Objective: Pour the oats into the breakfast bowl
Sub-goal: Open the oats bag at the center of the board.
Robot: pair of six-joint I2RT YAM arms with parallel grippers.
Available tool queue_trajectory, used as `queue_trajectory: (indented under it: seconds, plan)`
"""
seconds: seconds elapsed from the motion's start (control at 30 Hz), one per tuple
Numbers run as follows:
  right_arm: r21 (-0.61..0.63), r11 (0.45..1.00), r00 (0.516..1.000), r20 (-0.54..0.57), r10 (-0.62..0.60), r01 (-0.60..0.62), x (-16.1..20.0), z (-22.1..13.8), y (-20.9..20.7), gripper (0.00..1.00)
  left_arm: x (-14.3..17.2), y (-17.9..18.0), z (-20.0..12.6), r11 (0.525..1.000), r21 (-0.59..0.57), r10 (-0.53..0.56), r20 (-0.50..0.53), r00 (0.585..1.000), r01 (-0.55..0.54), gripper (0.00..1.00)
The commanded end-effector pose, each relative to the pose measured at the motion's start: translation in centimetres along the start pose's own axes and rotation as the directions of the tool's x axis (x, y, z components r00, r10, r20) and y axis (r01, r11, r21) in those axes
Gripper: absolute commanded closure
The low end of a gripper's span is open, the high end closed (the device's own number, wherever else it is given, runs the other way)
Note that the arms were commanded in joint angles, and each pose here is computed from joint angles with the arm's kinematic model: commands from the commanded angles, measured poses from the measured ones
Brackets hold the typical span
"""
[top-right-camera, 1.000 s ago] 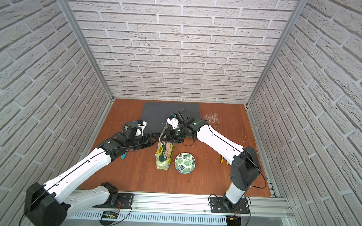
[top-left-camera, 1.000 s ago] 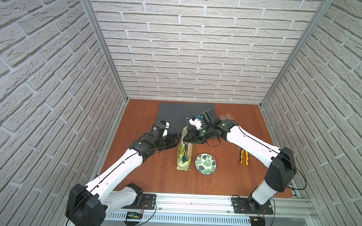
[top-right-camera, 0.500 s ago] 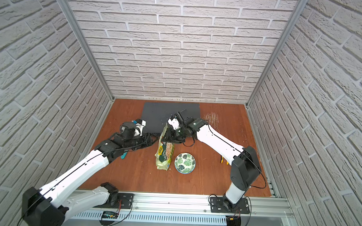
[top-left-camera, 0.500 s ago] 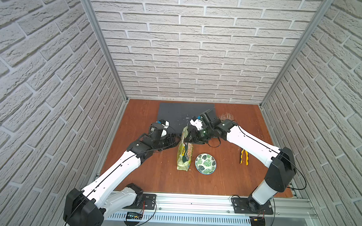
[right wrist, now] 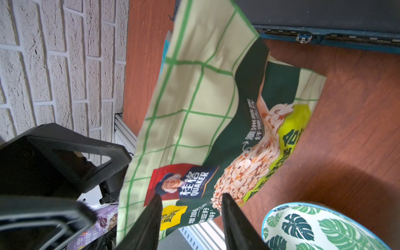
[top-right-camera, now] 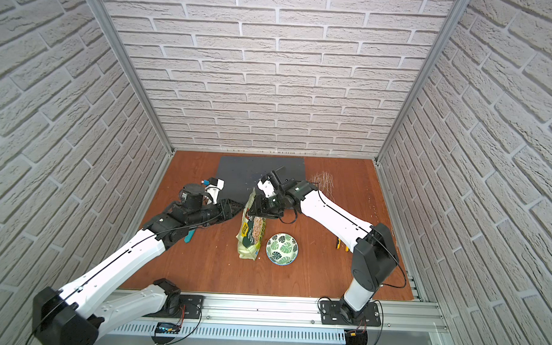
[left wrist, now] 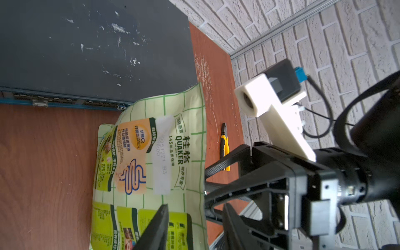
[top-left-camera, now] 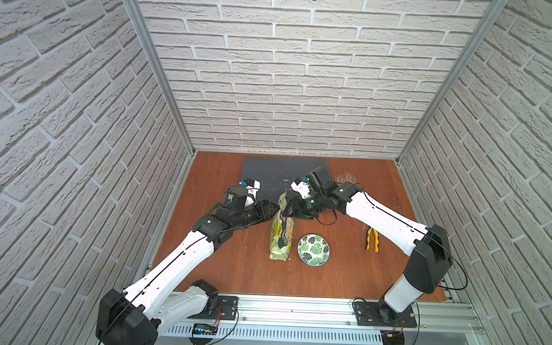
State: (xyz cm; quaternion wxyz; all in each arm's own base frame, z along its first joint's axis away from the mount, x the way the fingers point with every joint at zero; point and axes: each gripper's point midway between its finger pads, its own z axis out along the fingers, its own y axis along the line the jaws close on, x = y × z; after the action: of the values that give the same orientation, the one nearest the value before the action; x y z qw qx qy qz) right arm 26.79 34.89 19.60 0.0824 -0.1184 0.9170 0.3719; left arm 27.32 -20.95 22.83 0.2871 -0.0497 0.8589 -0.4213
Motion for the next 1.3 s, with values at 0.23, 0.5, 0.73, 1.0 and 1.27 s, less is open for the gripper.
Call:
queue_trajectory:
  seconds: [0.23,0.5,0.73,1.0,1.27]
  plan:
    - [-0.015,0.999,0.999,0.04,-0.034,0.034,-0.3,-1.3,0.6,0.52,-0.7,-0.5,0.3,0.999,0.043,0.005,0.016,1.0,-0.006,0.74]
    - [-0.021,0.999,0.998,0.042,-0.035,0.036,-0.4,-1.4,0.8,0.52,-0.3,0.0,0.8,0.999,0.033,0.003,-0.004,1.0,-0.003,0.75]
    - [-0.028,0.999,0.998,0.049,-0.038,0.039,-0.4,-1.6,0.9,0.52,0.1,0.4,1.3,0.999,0.032,-0.002,-0.024,1.0,0.003,0.84]
    - [-0.107,0.994,0.997,0.079,-0.019,0.028,-0.6,-1.9,1.8,0.49,0.5,0.6,2.1,0.999,0.048,-0.018,-0.038,0.999,0.02,0.9]
    - [-0.179,0.984,0.997,0.073,-0.003,0.016,-0.1,-1.5,2.4,0.47,0.8,0.9,2.7,0.998,0.048,-0.03,-0.049,0.998,0.032,1.0]
